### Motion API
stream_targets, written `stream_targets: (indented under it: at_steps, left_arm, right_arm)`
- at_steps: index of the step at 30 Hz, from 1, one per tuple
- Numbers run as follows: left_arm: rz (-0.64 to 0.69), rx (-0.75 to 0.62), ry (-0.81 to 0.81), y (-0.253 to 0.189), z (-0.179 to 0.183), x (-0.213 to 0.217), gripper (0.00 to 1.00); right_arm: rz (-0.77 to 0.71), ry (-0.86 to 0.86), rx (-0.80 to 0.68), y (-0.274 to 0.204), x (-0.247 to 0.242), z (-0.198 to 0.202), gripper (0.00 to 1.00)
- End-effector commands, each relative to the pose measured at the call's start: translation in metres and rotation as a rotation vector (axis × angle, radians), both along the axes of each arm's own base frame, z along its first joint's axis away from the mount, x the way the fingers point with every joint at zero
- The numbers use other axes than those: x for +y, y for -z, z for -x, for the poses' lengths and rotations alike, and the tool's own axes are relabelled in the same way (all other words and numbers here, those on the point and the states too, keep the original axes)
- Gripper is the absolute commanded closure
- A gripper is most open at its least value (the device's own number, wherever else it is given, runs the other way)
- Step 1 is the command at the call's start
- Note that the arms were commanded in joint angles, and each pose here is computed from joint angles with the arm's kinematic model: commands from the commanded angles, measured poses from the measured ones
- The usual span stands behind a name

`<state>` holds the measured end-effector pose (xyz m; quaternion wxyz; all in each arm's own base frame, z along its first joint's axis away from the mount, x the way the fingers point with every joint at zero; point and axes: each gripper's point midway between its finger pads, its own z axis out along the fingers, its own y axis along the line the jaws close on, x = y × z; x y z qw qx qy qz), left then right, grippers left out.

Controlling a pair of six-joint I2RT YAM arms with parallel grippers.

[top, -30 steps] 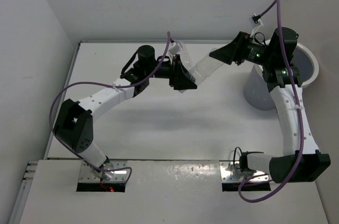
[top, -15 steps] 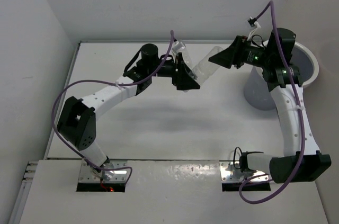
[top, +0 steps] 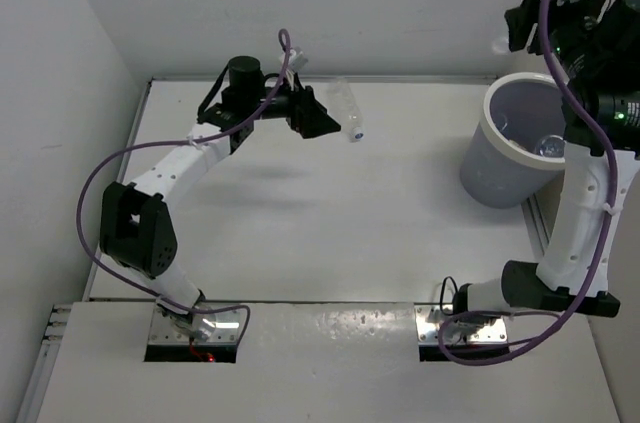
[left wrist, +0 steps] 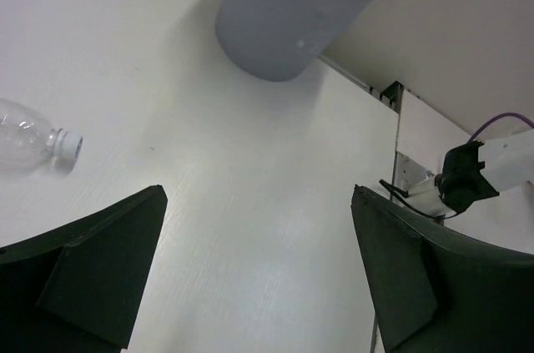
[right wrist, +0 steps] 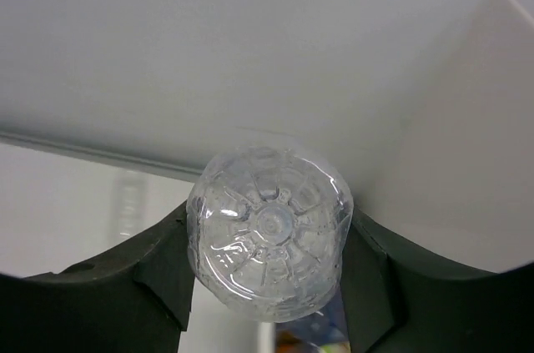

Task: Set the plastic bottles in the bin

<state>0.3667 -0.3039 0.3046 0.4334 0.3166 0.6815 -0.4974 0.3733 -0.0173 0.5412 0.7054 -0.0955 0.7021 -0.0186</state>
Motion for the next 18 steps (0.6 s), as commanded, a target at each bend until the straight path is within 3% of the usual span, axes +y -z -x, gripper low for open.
stream_targets:
  at_steps: [1, 2, 9, 15, 18]
  left_arm:
    - [-0.004, -0.064, 0.022, -0.013, 0.0, 0.001, 0.0]
    - [-0.014, -0.053, 0.024, -0.007, -0.002, 0.001, 0.0]
    - [-0.022, -0.047, 0.025, 0.001, -0.011, -0.003, 0.0]
    - [-0.079, -0.052, -0.034, 0.023, -0.029, 0.0, 0.0]
    - [-0.142, -0.052, -0.135, 0.041, -0.054, 0.01, 0.0]
  right_arm:
    - [0.231, 0.332, 0.157, 0.051, -0.078, -0.012, 1.0]
    - [0.24, 0.351, 0.129, 0.046, -0.083, -0.008, 1.0]
    - [0.141, 0.427, 0.287, 0.146, -0.12, -0.02, 1.0]
    - [0.12, 0.49, 0.316, 0.199, -0.141, -0.036, 1.0]
    - [0.091, 0.51, 0.349, 0.216, -0.15, -0.042, 0.89]
